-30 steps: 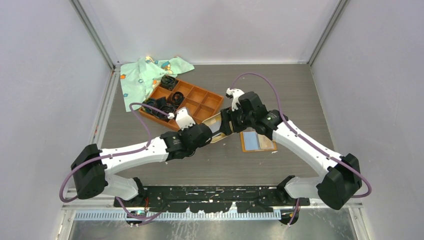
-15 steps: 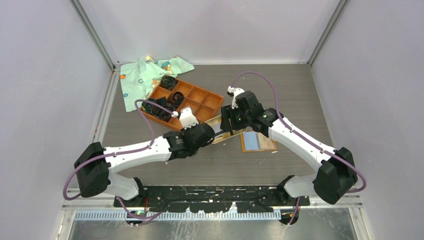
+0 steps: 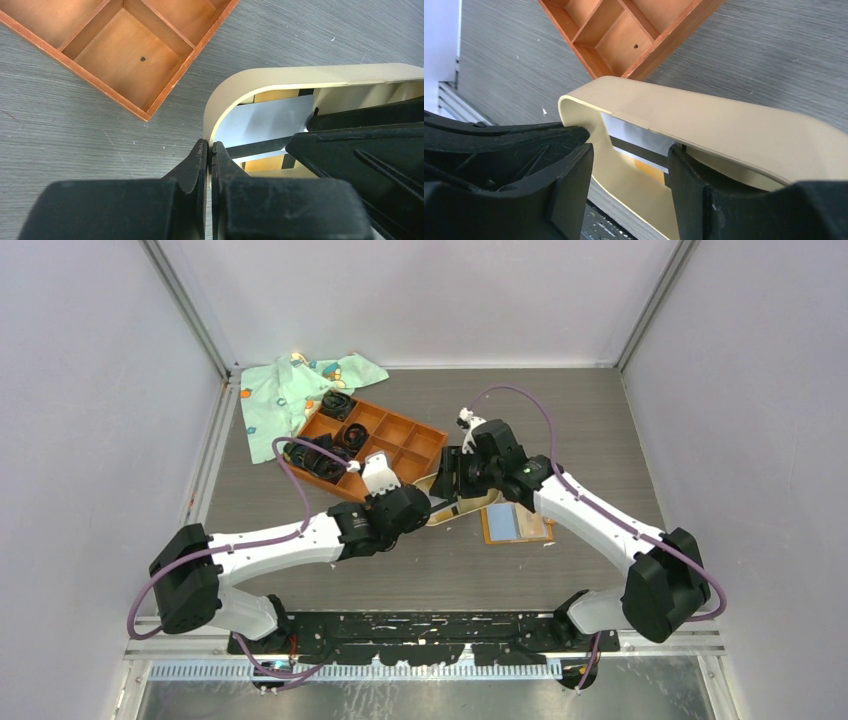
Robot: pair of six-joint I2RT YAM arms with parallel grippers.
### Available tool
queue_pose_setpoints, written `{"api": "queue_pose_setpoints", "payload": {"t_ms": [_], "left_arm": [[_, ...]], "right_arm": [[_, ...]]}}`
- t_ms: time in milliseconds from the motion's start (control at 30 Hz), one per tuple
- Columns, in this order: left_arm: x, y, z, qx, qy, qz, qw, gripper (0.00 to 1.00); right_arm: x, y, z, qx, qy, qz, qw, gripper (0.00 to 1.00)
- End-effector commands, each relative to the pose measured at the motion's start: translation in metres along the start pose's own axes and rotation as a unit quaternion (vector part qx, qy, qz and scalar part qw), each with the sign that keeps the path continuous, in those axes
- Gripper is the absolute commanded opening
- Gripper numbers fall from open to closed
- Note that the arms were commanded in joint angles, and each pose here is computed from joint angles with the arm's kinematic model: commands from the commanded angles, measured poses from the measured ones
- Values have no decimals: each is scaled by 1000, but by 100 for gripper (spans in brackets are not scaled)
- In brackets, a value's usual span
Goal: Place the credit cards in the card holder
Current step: Pick up the credit card from the storage box.
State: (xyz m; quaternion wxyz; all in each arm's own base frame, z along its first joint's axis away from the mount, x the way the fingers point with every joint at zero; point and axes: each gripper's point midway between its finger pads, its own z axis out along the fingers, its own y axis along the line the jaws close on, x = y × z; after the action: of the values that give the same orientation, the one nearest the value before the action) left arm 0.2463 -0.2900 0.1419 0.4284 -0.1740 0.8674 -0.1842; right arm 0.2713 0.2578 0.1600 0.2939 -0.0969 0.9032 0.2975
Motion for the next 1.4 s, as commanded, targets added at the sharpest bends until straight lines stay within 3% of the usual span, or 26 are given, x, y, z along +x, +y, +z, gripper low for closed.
{"api": "queue_pose_setpoints", "payload": {"t_ms": [0,200,333,567,1367], "left_arm": [[-22,-33,-7,44,-31,-39,998,0],[-22,-31,-6,39,-31,-40,998,0],[-21,-27,-6,31,-31,-43,998,0],[-19,-31,-4,30,-26,-38,998,0],[-20,-49,-1,56,-27,-10,998,0]], "right_arm": [[-14,21,-3,-55,-20,30,998,61],[-21,25,-12,-64,-33,17,997,54],[-33,8,-23,-1,-60,-54,997,55],[-34,-5,-24,33,-68,-104,992,58],[-9,3,2,-24,-24,-85,996,58]]}}
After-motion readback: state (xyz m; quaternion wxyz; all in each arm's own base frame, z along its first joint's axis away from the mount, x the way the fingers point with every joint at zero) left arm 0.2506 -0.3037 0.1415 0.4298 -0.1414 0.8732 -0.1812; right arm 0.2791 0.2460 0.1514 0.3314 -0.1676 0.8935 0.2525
